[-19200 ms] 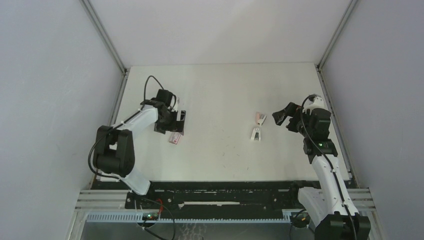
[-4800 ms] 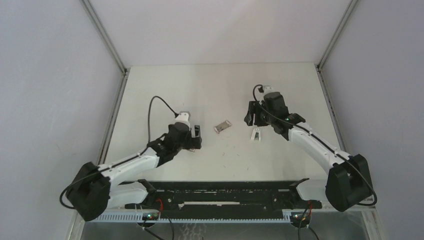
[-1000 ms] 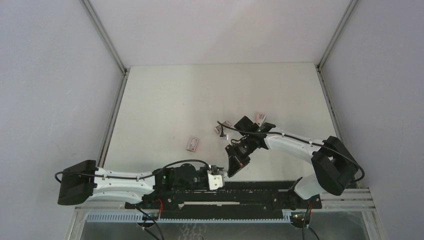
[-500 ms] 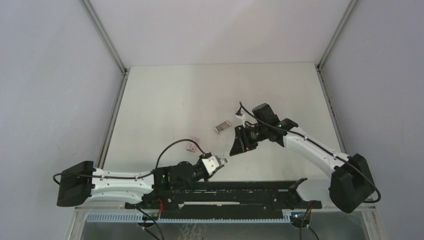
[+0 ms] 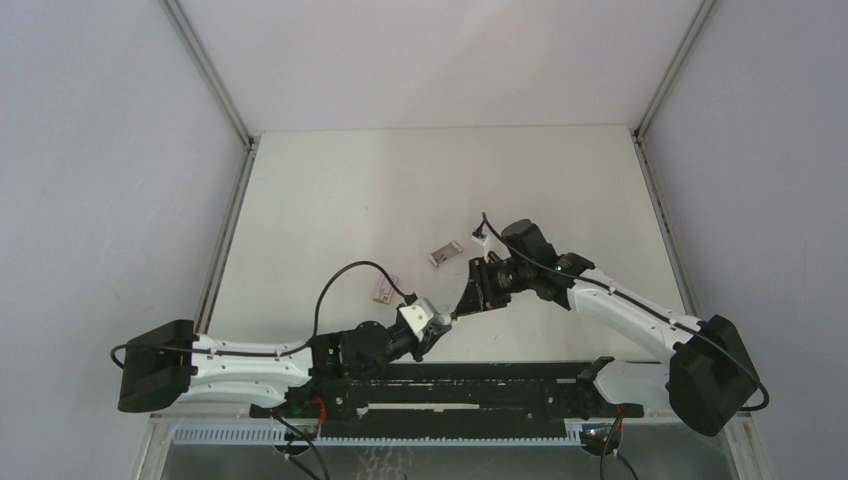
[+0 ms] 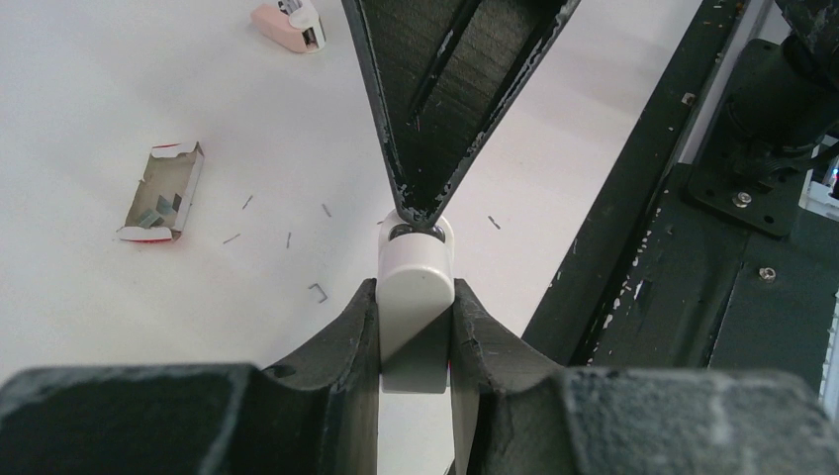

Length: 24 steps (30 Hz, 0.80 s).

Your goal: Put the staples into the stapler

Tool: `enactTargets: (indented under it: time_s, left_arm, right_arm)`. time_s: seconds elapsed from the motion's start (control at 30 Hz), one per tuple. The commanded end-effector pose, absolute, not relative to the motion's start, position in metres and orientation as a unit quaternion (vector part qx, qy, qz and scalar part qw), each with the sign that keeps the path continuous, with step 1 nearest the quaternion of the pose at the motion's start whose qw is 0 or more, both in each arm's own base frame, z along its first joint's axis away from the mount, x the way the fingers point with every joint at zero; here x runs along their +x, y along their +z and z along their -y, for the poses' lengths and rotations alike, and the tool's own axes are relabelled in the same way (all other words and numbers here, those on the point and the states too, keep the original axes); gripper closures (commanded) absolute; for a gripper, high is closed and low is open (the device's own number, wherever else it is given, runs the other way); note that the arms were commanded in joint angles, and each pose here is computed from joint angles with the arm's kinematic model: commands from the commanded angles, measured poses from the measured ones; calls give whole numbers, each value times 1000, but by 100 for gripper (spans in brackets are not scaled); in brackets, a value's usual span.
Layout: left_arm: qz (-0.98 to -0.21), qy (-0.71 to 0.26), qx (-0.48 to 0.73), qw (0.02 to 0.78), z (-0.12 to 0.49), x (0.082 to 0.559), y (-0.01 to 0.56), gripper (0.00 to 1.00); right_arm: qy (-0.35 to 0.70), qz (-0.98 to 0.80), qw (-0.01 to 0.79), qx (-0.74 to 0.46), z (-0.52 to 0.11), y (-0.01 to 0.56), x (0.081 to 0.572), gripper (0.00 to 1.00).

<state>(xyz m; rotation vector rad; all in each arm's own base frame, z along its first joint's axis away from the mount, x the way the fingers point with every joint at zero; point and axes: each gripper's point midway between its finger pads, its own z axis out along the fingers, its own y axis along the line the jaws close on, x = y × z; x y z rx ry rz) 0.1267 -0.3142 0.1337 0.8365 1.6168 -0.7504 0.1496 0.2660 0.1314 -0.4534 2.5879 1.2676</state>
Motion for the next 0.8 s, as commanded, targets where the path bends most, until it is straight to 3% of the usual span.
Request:
enactTargets:
  time_s: [0.0, 0.3, 0.43, 0.77]
  left_arm:
    - [-661, -351, 309, 587, 321, 133, 173, 100]
    - [-644, -340, 307, 612, 319, 139, 189, 100]
    - [-630, -338, 298, 632, 316, 144, 202, 100]
    - [-568, -397, 251, 675, 305, 151, 246, 100]
  right_arm:
    - [451, -873, 120, -143, -273, 137, 155, 72]
    - [508, -848, 78, -132, -283, 139, 147, 86]
    - [533, -835, 78, -109, -278, 144, 151, 99]
    - [530, -839, 105, -69, -263, 141, 166, 100]
